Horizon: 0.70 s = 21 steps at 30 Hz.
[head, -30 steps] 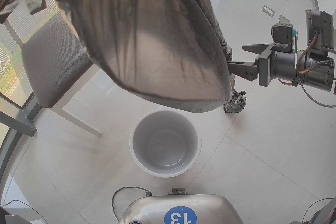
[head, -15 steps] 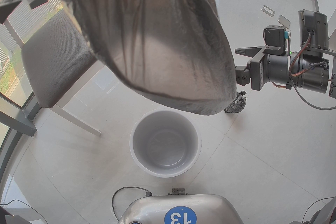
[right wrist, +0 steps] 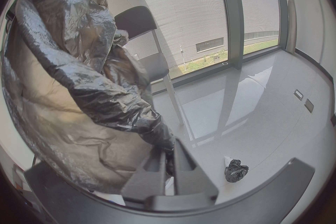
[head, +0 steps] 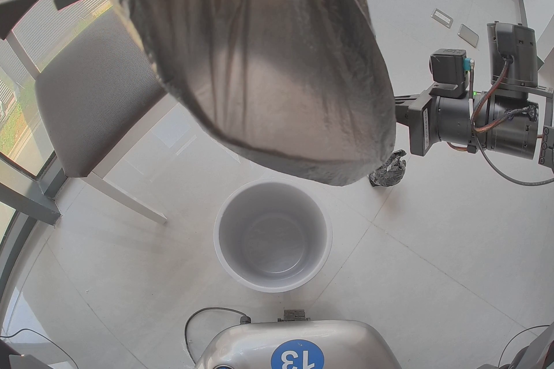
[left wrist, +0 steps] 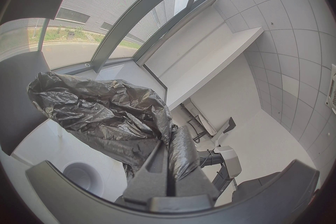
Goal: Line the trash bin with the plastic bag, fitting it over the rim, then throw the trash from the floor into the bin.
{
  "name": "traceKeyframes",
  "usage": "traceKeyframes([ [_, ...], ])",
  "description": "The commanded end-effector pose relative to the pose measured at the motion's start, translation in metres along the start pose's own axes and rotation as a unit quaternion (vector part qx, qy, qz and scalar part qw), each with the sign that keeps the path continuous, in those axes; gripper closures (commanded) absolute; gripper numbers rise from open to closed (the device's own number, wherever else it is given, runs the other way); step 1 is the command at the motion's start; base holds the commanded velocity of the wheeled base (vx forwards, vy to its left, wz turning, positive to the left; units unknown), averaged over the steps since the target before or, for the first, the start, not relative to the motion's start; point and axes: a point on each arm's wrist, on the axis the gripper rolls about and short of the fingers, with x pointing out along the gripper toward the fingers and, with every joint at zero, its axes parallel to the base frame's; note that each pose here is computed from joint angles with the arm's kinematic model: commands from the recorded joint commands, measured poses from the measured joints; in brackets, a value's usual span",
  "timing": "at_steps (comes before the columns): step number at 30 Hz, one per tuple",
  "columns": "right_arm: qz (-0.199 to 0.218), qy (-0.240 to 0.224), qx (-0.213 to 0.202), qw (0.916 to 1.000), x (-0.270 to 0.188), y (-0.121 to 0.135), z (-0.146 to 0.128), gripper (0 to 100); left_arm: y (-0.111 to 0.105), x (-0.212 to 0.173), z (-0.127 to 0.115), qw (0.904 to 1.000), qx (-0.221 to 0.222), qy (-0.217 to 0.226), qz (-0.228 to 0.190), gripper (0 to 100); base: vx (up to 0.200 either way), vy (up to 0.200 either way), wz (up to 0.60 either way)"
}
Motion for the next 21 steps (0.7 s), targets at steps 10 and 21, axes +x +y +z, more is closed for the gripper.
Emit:
traceKeyframes([
  [10,-0.013,0.024,0.003,0.9996,-0.015,0.005,-0.016,100,0.009,0.006,-0.015,0.9993,0.009,0.027,0.023,100,0.000,0.000,0.00],
  [21,0.008,0.075,0.007,0.9972,-0.056,0.026,-0.058,100,0.047,0.010,-0.067,0.9710,0.040,0.193,0.134,100,0.000,0.000,0.00],
])
